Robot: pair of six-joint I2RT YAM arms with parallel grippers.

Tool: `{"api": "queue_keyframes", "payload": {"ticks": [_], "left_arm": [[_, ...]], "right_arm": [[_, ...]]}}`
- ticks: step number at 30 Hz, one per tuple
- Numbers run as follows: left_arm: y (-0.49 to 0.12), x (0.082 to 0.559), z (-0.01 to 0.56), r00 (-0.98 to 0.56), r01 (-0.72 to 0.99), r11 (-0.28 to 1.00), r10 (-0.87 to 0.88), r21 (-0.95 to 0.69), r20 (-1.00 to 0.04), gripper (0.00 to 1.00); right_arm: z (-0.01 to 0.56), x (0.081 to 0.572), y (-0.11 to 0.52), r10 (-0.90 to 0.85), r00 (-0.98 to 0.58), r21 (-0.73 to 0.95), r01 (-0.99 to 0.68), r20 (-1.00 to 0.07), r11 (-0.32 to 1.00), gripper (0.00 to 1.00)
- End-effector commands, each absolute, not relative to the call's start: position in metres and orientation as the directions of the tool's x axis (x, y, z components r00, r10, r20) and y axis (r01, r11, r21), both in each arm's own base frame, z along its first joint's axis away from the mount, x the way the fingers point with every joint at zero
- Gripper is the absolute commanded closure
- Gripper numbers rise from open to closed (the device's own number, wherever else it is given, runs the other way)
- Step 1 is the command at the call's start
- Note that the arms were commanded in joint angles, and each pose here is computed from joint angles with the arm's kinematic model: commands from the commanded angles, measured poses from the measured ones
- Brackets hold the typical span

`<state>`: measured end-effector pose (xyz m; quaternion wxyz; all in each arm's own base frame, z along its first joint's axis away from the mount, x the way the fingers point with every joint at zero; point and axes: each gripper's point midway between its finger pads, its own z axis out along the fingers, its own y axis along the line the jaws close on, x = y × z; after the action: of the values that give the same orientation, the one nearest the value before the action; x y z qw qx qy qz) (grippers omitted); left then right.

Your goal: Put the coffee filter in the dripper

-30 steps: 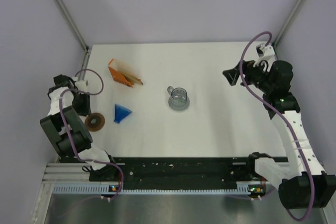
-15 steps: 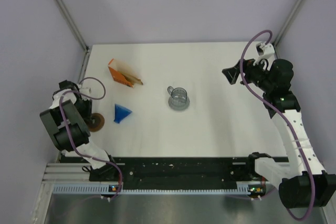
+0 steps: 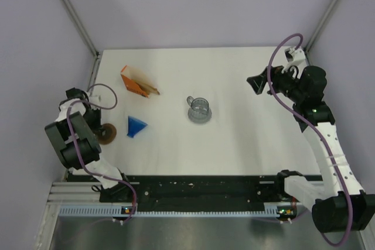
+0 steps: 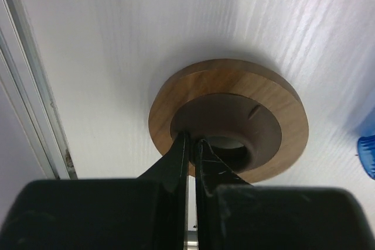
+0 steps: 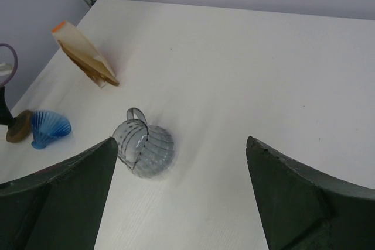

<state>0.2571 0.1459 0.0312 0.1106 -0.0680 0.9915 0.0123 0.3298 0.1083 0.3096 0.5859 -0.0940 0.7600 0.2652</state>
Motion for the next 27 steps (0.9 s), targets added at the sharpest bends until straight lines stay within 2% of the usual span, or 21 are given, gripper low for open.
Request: {"api": "queue_keyframes", "payload": {"ticks": [1,5,9,13,17,22,24,27], "left_arm": [[0.13,0.301,0.069,-0.895,-0.104,0.987,-0.148,-0.125,-0.42,1.0],[0.121,0.318,0.128,-0.842,-0.058,0.984,-0.14,-0.17,-0.521,1.0],[0.091,0.328,0.185,-0.786,0.068,0.962,-0.111,-0.263,-0.609,1.0],[0.04,0.328,0.236,-0.732,0.262,0.907,-0.037,-0.33,-0.68,1.0],[-0.033,0.315,0.277,-0.654,0.507,0.788,0.086,-0.351,-0.752,1.0],[-0.111,0.283,0.323,-0.564,0.738,0.524,0.135,-0.424,-0.815,1.0],[-0.129,0.274,0.341,-0.561,0.769,0.43,0.101,-0.473,-0.821,1.0],[-0.147,0.272,0.354,-0.592,0.766,0.355,0.064,-0.536,-0.803,1.0]], "right_arm": [[0.349,0.319,0.125,0.161,-0.214,0.252,-0.524,-0.964,0.814,0.1],[0.349,0.309,0.15,0.084,-0.204,0.192,-0.598,-0.975,0.778,0.1],[0.346,0.297,0.185,-0.05,-0.19,0.095,-0.683,-0.981,0.724,0.1],[0.328,0.285,0.228,-0.254,-0.179,-0.032,-0.757,-0.95,0.652,0.1],[0.325,0.265,0.268,-0.392,-0.069,-0.166,-0.829,-0.917,0.533,0.09],[0.337,0.248,0.313,-0.378,0.041,-0.207,-0.888,-0.925,0.41,0.12],[0.348,0.239,0.331,-0.325,0.08,-0.201,-0.911,-0.942,0.36,0.15],[0.368,0.226,0.353,-0.197,0.124,-0.181,-0.934,-0.973,0.307,0.19]]}}
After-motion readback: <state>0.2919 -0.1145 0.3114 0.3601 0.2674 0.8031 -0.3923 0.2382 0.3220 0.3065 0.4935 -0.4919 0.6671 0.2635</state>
